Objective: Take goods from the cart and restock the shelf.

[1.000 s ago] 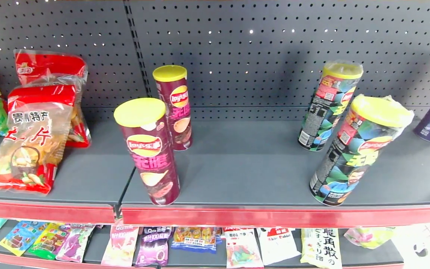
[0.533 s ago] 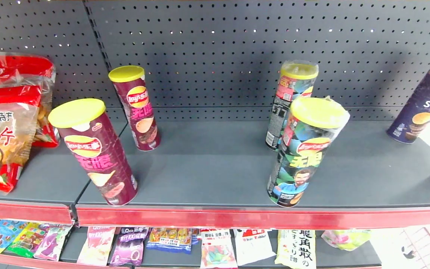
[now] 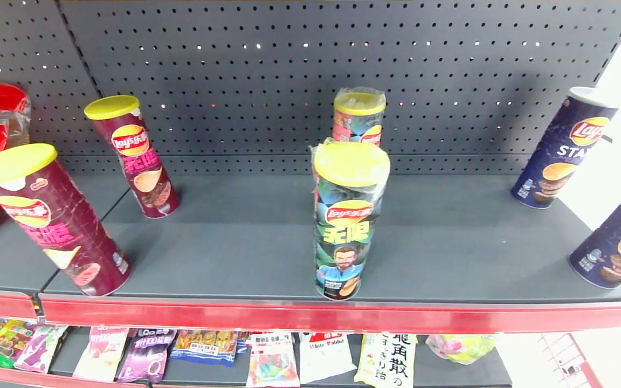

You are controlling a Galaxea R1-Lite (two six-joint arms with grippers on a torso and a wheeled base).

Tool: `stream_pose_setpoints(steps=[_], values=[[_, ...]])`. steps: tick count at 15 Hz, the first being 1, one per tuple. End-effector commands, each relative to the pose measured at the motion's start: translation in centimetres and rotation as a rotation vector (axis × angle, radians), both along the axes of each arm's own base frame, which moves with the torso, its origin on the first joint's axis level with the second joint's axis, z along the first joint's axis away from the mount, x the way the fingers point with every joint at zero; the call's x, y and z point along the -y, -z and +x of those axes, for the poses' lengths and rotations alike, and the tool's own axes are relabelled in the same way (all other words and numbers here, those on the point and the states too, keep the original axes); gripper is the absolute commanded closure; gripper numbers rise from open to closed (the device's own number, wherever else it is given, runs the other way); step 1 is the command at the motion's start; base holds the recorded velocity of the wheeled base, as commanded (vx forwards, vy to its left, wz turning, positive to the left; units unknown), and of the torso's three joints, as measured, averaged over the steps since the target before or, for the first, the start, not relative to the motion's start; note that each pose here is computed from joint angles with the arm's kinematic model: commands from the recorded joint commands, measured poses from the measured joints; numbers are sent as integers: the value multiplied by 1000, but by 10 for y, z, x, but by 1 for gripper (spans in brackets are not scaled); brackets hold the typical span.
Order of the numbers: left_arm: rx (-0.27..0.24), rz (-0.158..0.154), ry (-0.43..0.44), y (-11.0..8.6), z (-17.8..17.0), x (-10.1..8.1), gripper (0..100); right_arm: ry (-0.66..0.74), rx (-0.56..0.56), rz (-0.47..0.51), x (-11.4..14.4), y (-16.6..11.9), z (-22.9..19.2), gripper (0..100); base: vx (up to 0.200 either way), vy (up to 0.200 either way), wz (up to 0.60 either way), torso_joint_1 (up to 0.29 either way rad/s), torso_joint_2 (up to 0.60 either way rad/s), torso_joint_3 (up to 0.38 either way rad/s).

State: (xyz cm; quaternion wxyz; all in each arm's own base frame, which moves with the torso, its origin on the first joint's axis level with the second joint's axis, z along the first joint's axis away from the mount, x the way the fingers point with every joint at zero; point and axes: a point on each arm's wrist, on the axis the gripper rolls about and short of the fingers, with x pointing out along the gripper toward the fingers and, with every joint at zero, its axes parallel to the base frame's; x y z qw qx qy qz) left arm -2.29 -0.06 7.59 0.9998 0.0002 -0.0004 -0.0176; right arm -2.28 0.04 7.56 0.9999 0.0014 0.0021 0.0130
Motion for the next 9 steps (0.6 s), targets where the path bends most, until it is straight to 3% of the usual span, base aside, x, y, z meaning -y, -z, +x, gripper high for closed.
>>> stream_pose_setpoints(steps=[1,9], values=[[-1,0,0,0,0,0,0,0,0,0,0,0,0,0,0,0,0,0,0,0],[1,0,0,0,0,0,0,1,0,-3,0,0,0,0,0,0,0,0,0,0]])
